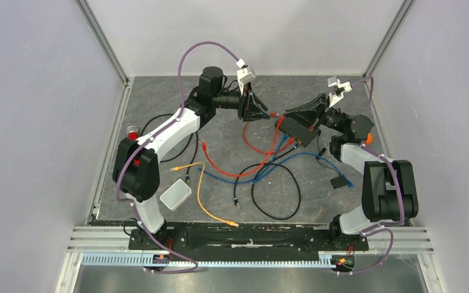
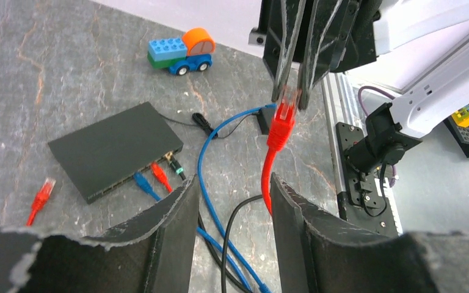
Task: Insert the plug into the switch port
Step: Pick up the connector from the center of the board, then insert the connector into the switch port.
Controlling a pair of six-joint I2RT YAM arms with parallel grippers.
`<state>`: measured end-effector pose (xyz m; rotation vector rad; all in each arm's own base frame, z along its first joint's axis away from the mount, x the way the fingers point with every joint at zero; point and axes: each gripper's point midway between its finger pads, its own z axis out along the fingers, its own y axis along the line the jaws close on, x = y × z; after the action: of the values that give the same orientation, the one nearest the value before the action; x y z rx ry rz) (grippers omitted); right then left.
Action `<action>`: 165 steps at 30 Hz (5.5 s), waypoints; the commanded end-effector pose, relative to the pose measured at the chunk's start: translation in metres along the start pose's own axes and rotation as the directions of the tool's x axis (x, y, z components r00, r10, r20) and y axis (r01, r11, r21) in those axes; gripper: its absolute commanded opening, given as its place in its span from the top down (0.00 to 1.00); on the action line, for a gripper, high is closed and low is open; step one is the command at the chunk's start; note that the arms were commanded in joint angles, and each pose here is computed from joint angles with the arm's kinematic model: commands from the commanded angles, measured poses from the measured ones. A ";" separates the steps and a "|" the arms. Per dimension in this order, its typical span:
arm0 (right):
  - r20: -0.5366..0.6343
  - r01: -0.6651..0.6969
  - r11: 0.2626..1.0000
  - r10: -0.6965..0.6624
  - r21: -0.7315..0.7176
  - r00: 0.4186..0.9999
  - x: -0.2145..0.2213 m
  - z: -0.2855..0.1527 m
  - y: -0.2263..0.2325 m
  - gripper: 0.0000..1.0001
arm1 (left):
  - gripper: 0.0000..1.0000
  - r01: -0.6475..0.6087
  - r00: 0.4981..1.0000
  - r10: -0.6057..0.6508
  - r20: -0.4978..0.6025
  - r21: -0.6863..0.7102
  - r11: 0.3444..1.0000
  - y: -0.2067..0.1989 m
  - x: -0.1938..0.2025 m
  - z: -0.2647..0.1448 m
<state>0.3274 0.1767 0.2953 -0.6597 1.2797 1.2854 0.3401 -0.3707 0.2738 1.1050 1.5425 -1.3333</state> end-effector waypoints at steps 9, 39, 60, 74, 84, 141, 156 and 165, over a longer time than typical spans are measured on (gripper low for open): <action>0.146 0.454 0.867 -0.432 -0.203 0.890 -0.038 0.007 0.069 1.00 | 0.47 -0.075 0.997 0.068 0.045 0.173 0.982 -0.031 -0.016 0.035; 0.127 0.450 0.863 -0.432 -0.230 0.893 -0.036 0.009 0.071 1.00 | 0.42 -0.036 0.997 0.016 0.079 0.261 0.965 -0.055 -0.005 0.028; 0.141 0.445 0.870 -0.423 -0.214 0.895 -0.034 0.009 0.071 1.00 | 0.73 0.010 0.994 -0.036 0.107 0.235 0.972 -0.058 -0.001 0.033; 0.210 0.425 0.898 -0.396 -0.118 0.894 -0.054 0.005 0.058 0.70 | 0.98 0.138 0.984 -0.124 0.130 -0.100 0.985 -0.003 -0.004 0.014; 0.091 0.222 0.869 -0.290 0.442 0.953 -0.038 -0.032 -0.065 0.47 | 0.98 -0.012 0.973 -0.167 -0.158 -0.761 0.649 0.106 0.054 -0.049; -0.301 -0.108 0.630 0.506 0.769 0.808 0.167 -0.105 -0.276 0.54 | 0.83 -0.009 0.738 -0.545 -0.398 -0.813 0.582 0.130 0.213 0.065; -0.164 -0.241 0.619 0.523 0.747 0.836 0.124 -0.082 -0.219 0.46 | 0.98 -0.045 0.845 -0.416 -0.336 -0.820 0.570 0.126 0.157 0.051; 0.011 -0.466 0.701 0.548 0.539 0.836 0.109 -0.026 -0.147 0.49 | 0.98 0.004 0.894 -0.355 -0.273 -0.787 0.616 0.112 0.117 0.059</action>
<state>0.4326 0.1235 0.0896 0.0550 2.1484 1.0740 0.4051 -0.3935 0.0625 0.7113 2.4249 -0.2793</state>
